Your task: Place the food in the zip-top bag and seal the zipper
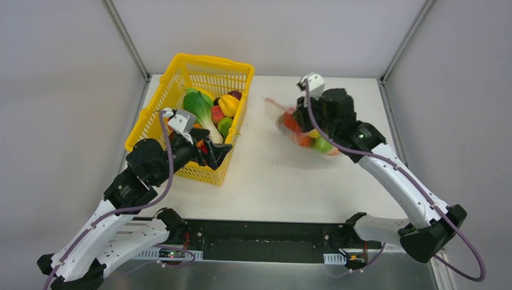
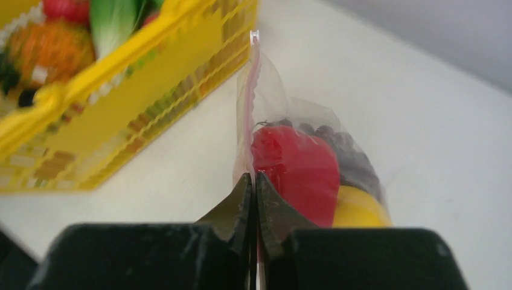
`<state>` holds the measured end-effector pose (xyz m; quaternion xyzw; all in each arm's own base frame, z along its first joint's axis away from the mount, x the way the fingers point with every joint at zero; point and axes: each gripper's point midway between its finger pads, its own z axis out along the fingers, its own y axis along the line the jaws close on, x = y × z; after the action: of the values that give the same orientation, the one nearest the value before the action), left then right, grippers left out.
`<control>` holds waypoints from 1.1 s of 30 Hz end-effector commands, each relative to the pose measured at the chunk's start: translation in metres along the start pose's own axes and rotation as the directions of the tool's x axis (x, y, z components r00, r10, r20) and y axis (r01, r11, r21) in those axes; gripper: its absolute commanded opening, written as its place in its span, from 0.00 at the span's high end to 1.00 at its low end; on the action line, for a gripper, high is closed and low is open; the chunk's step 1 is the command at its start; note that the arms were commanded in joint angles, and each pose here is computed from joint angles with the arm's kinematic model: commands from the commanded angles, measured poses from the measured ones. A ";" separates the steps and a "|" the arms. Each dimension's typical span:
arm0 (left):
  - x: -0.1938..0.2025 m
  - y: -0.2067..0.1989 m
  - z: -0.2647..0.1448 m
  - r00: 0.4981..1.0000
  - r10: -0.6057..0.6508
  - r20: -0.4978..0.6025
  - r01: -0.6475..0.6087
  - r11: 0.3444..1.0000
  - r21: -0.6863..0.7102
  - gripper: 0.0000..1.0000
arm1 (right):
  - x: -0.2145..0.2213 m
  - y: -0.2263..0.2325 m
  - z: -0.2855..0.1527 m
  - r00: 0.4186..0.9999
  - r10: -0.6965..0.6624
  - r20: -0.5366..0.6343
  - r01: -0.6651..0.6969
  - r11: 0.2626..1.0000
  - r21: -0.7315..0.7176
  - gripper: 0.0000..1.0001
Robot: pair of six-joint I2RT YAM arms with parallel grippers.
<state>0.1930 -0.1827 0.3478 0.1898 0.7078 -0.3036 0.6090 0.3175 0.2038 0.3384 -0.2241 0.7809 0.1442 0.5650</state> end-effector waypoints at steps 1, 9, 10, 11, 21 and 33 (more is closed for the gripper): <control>-0.011 0.028 -0.006 0.994 -0.067 0.085 0.080 0.983 -0.163 0.01 | 0.065 0.092 -0.011 0.986 0.038 -0.164 -0.095 0.931 -0.352 0.92; -0.010 0.036 -0.018 0.992 -0.119 0.047 0.127 0.964 -0.235 0.01 | 0.101 0.139 -0.050 0.944 0.131 -0.302 -0.281 0.798 -0.533 0.45; -0.011 0.036 -0.018 0.992 -0.121 0.043 0.128 0.963 -0.235 0.01 | 0.091 0.142 -0.059 0.951 0.146 -0.274 -0.281 0.778 -0.562 0.39; -0.012 0.036 -0.019 0.992 -0.124 0.038 0.129 0.962 -0.241 0.01 | 0.082 0.143 -0.066 0.958 0.158 -0.241 -0.273 0.763 -0.586 0.34; -0.007 0.074 -0.038 0.981 -0.179 0.075 0.193 0.863 -0.466 0.01 | 0.061 0.009 -0.053 0.849 0.501 0.167 -0.519 0.850 0.088 0.07; 0.011 0.123 -0.078 0.987 -0.151 0.051 0.139 0.657 -0.741 0.01 | 0.107 -0.058 -0.060 0.793 0.567 0.223 -0.607 0.704 0.368 0.00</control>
<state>0.2153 -0.0691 0.3096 -0.0886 0.7976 -0.0861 0.5904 0.2662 0.1193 0.2516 0.1344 0.8037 0.1675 0.5549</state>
